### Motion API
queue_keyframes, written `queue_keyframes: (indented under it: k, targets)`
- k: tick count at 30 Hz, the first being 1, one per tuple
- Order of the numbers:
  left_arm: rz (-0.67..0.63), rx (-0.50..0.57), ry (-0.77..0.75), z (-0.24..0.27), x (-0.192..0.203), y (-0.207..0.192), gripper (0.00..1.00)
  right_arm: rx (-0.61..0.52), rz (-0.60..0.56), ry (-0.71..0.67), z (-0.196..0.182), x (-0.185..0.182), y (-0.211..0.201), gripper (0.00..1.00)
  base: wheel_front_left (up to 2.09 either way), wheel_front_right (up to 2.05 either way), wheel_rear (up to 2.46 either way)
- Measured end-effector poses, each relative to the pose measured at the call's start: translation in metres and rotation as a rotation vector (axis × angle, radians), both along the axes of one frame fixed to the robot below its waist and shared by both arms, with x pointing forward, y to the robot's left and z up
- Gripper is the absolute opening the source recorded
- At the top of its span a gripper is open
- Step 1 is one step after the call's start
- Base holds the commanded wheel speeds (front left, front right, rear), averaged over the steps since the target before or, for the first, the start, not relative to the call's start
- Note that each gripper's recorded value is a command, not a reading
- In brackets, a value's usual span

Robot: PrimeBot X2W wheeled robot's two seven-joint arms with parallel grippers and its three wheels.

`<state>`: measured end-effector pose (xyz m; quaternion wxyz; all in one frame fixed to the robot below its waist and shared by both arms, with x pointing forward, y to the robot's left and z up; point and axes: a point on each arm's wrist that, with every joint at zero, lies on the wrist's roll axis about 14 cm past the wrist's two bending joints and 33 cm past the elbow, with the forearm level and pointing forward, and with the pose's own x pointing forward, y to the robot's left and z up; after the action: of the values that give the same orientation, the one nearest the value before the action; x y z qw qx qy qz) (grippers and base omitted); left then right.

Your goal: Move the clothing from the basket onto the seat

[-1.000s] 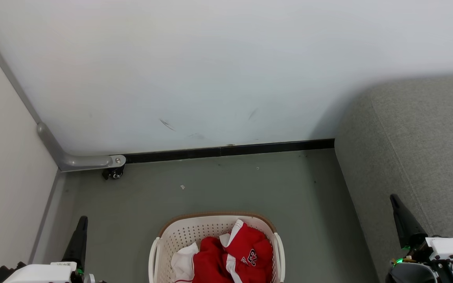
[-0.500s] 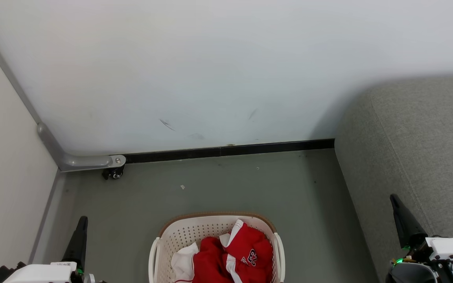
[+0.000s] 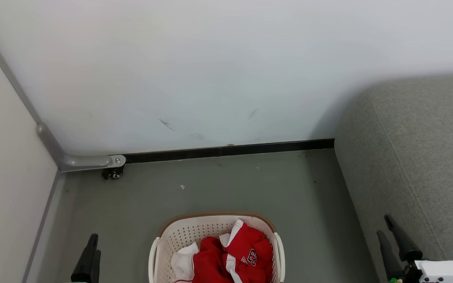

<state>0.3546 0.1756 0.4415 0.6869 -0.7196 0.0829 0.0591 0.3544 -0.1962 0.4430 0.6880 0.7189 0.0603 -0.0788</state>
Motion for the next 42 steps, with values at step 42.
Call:
queue_keyframes:
  k: [42]
  targets:
    - [-0.138,0.504,-0.134,0.033,0.035,-0.015,1.00,-0.546,0.112,-0.077,0.028,0.032,0.011,1.00,0.00,0.00,0.00]
